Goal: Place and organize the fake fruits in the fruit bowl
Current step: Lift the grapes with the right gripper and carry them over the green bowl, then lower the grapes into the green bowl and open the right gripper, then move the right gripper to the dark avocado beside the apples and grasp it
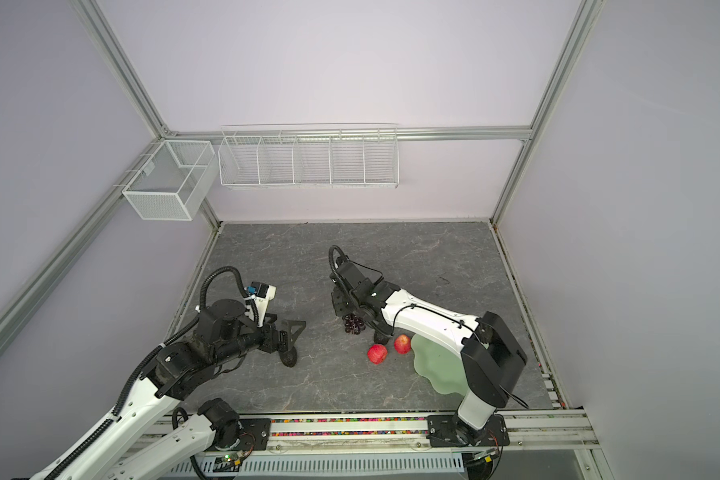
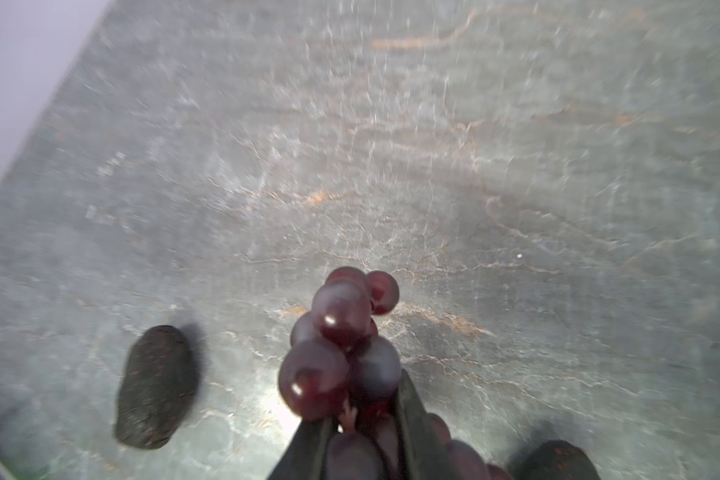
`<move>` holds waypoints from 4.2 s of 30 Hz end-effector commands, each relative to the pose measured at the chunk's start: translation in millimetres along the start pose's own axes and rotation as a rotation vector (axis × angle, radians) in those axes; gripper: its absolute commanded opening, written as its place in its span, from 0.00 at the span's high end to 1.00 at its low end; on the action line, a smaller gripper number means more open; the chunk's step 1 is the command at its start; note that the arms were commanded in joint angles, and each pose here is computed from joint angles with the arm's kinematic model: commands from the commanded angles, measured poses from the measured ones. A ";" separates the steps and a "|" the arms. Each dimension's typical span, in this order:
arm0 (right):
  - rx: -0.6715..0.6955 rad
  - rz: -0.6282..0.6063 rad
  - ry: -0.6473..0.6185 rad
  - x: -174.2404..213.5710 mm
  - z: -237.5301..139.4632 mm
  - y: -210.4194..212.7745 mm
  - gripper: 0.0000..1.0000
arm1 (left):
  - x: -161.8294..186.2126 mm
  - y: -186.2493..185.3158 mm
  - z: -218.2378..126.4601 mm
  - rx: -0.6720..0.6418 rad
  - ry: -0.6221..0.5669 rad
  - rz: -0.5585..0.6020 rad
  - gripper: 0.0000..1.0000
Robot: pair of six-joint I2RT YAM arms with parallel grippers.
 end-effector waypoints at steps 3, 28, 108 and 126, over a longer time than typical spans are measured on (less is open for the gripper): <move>0.109 0.020 -0.074 -6.0 -57.7 -30.4 0.77 | -10.7 -20.6 14.8 0.188 -0.023 0.070 0.01; 0.638 0.436 0.114 139.0 -152.5 -160.8 0.72 | -27.9 -103.9 75.7 0.660 0.089 0.355 0.01; 0.267 0.291 0.257 76.8 6.2 -68.2 0.24 | 0.2 -49.3 41.3 0.217 0.146 0.488 0.01; 0.327 0.337 0.376 113.8 23.8 -71.7 0.30 | -2.8 -51.5 36.3 0.243 0.116 0.490 0.01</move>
Point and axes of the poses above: each gripper's point midway between its finger pads, its own z axis out along the fingers, its own y axis along the line the jaws close on, x = y × z, the point moved 8 cm from there along -z, back along the fingers, and after that the axes turned 5 degrees about -z, right-handed, at the moved point
